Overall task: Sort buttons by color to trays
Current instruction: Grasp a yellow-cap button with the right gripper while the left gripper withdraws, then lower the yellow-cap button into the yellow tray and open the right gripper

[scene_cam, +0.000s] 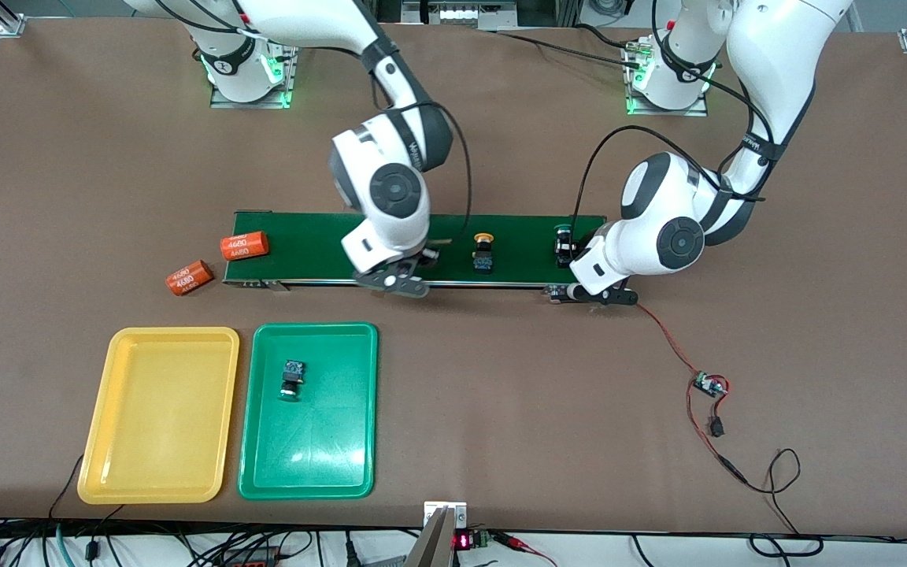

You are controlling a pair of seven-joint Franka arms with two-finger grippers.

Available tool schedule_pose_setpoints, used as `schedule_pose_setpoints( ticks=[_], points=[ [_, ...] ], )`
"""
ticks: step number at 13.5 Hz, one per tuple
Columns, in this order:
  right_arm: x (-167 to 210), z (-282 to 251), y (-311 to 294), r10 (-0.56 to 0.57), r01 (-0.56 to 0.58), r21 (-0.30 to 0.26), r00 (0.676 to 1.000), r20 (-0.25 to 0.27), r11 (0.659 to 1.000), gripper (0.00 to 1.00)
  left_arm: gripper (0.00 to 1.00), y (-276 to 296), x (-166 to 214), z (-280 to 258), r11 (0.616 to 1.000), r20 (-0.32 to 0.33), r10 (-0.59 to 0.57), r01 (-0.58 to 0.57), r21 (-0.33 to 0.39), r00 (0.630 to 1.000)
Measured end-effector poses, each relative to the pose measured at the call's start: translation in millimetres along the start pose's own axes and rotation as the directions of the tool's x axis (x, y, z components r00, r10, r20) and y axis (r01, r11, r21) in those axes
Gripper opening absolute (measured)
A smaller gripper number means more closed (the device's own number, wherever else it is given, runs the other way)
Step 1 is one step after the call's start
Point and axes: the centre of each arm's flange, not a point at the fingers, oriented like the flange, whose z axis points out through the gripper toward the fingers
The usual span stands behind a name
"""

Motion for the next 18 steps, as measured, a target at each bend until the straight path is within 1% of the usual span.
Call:
schedule_pose_setpoints(
  ticks=[2, 3, 4, 5, 7, 8, 10, 11, 12, 14, 16, 18],
  points=[
    [47.7, -16.8, 40.3, 0.079, -0.079, 0.011, 0.996, -0.036, 0.997, 0.4, 0.77, 4.3, 0.6, -15.6, 1.0, -0.031, 0.006, -0.006, -0.003, 1.0],
    [70.4, -21.4, 60.5, 0.102, -0.102, 0.019, 0.994, -0.048, 0.995, 0.4, 0.88, 5.2, 0.5, -30.7, 1.0, -0.058, 0.007, -0.007, -0.004, 0.998],
    [90.3, -23.5, 80.3, 0.107, -0.106, 0.024, 0.993, -0.054, 0.994, 0.4, 0.97, 3.3, -1.0, -50.2, 1.0, -0.082, 0.003, -0.003, -0.001, 0.997],
    [109.0, -23.5, 101.3, 0.1, -0.099, 0.026, 0.993, -0.057, 0.995, 0.4, 1.0, -2.3, -4.7, -73.9, 1.0, -0.087, -0.006, 0.007, 0.01, 0.996],
    [144.7, -18.0, 147.5, 0.049, -0.048, 0.02, 0.997, -0.063, 0.999, 0.4, 1.0, -25.2, -16.9, -126.7, 0.998, -0.08, -0.041, 0.045, 0.045, 0.996],
    [163.7, -12.4, 173.5, 0.01, -0.009, 0.017, 0.997, -0.072, 1.0, 0.4, 1.0, -39.7, -24.3, -150.7, 0.995, -0.09, -0.042, 0.05, 0.089, 0.995],
    [200.4, 8.9, 227.9, -0.095, 0.095, -0.004, 0.991, -0.094, 0.995, 0.4, 1.0, -61.9, -43.0, -188.5, 0.974, -0.105, 0.006, 0.018, 0.224, 0.994],
    [216.5, 22.8, 255.6, -0.155, 0.154, -0.02, 0.983, -0.101, 0.988, 0.4, 1.0, -67.7, -51.9, -203.2, 0.96, -0.112, 0.03, 0.003, 0.28, 0.993],
    [230.0, 37.4, 281.8, -0.209, 0.207, -0.036, 0.972, -0.104, 0.978, 0.4, 1.0, -72.6, -60.3, -217.6, 0.948, -0.12, 0.048, -0.007, 0.318, 0.992],
    [245.8, 60.9, 313.3, -0.281, 0.276, -0.059, 0.953, -0.111, 0.959, 0.4, 1.0, -84.6, -79.3, -251.2, 0.937, -0.114, 0.064, -0.021, 0.347, 0.991],
    [248.7, 77.6, 314.8, -0.338, 0.33, -0.077, 0.934, -0.113, 0.941, 0.4, 1.0, -88.5, -99.5, -295.7, 0.937, -0.103, 0.055, -0.016, 0.349, 0.993],
    [251.8, 91.4, 308.6, -0.388, 0.377, -0.098, 0.91, -0.147, 0.921, 0.4, 1.0, -85.3, -113.8, -337.1, 0.939, -0.139, 0.052, -0.001, 0.344, 0.989]
  ],
)
